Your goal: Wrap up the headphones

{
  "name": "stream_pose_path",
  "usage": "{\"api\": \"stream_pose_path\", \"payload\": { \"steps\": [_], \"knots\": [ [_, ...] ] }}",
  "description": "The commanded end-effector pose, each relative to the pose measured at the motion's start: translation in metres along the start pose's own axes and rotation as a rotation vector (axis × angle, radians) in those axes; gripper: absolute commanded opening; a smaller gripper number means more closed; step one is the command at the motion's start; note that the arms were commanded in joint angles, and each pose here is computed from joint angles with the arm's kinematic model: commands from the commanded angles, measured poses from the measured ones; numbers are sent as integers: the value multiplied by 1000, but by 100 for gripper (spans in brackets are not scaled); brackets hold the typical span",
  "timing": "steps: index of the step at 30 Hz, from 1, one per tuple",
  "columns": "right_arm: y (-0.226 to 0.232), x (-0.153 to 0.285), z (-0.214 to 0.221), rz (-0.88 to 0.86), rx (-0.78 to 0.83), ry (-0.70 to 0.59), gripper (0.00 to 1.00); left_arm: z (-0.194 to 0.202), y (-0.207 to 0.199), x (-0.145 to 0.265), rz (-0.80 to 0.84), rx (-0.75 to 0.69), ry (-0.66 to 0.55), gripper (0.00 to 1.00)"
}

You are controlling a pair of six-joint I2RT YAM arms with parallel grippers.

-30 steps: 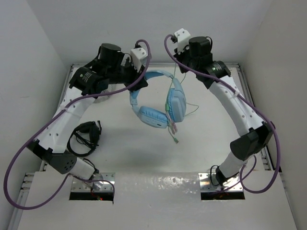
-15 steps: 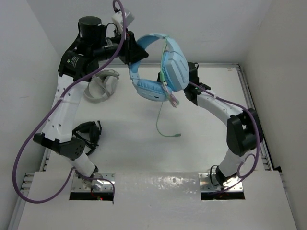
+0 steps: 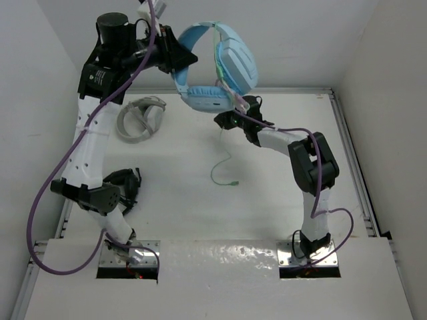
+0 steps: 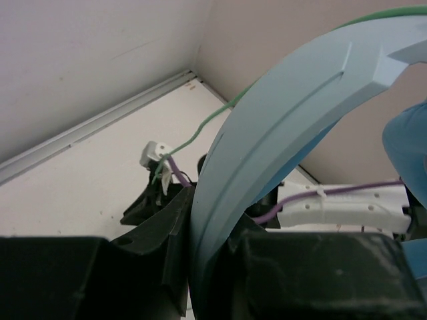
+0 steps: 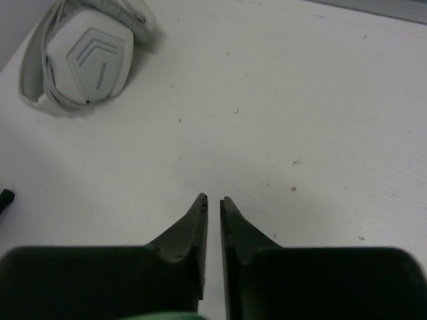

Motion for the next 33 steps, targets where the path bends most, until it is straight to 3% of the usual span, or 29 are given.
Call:
{"api": "stream_pose_path", "payload": {
  "steps": [1, 3, 9, 15, 19, 26, 32, 33],
  "knots": [
    [1, 4, -15, 33, -63, -74, 9, -29, 1, 9, -17, 105, -152, 0],
    [13, 10, -8, 6, -76, -13, 0, -32, 19, 8, -98, 166, -187, 0],
    [101, 49, 6, -76, 174, 60, 0, -30, 79, 2, -350, 360, -260, 0],
    [159, 56, 19, -213, 203, 177, 0, -24, 120, 8, -468, 412, -293, 0],
    [191, 66, 17, -284, 307, 242, 0, -18, 141, 13, -643, 346, -320, 0],
    [225, 109, -13, -367, 379, 157, 0, -3, 182, 16, -892, 121, -324, 0],
    [252, 129, -64, -453, 383, 72, 0, 49, 200, 0, -953, 31, -159, 0],
    [253, 132, -72, -450, 382, 64, 0, 73, 200, -8, -957, -18, -73, 0]
  ]
}}
Point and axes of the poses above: each gripper's point midway between its finger pads, its own x axis back along the fingers, its own y axis along the line the jaws close on, z = x × y, the point moved 10 cm from there along x, back along the fingers, and after that the axes turned 7 degrees about x, right-handed, at the moved point
